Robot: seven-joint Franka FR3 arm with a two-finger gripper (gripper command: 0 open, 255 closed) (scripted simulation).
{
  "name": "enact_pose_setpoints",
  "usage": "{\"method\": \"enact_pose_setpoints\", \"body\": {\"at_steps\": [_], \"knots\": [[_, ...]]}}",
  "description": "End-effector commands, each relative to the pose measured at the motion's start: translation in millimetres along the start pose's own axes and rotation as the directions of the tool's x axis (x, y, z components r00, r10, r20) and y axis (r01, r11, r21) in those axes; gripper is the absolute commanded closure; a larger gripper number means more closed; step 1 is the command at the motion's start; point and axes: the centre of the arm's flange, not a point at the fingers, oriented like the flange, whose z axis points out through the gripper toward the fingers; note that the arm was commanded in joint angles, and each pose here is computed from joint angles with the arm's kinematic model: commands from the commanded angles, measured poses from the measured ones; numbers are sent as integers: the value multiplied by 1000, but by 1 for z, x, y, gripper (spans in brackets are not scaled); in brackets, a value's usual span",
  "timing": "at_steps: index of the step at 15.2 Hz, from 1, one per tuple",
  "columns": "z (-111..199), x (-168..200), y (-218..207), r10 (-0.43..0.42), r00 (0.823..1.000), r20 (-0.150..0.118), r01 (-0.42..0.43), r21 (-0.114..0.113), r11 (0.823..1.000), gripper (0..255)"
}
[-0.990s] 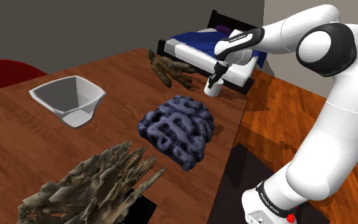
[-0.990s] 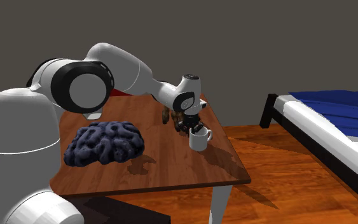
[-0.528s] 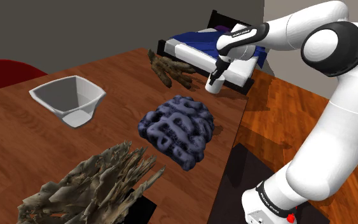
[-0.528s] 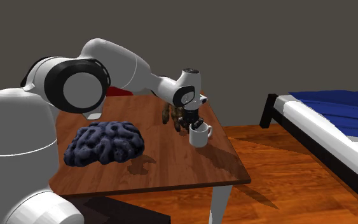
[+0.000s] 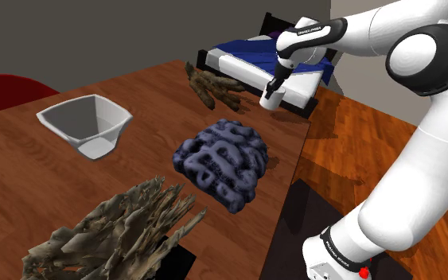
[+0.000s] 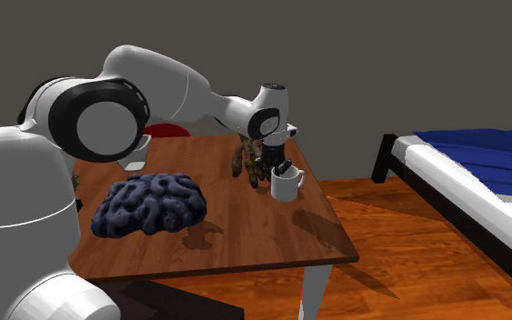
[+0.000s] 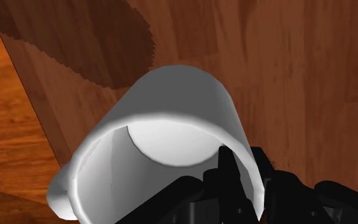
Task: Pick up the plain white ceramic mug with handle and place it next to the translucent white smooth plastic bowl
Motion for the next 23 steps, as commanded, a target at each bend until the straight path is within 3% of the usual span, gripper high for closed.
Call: {"method": "enact_pose_setpoints", "body": {"at_steps": [1,23], "knots": [[-11,1,1,0,1000,0,0,0,1000,255],[-127,15,4,0,1000,0,0,0,1000,255]]}}
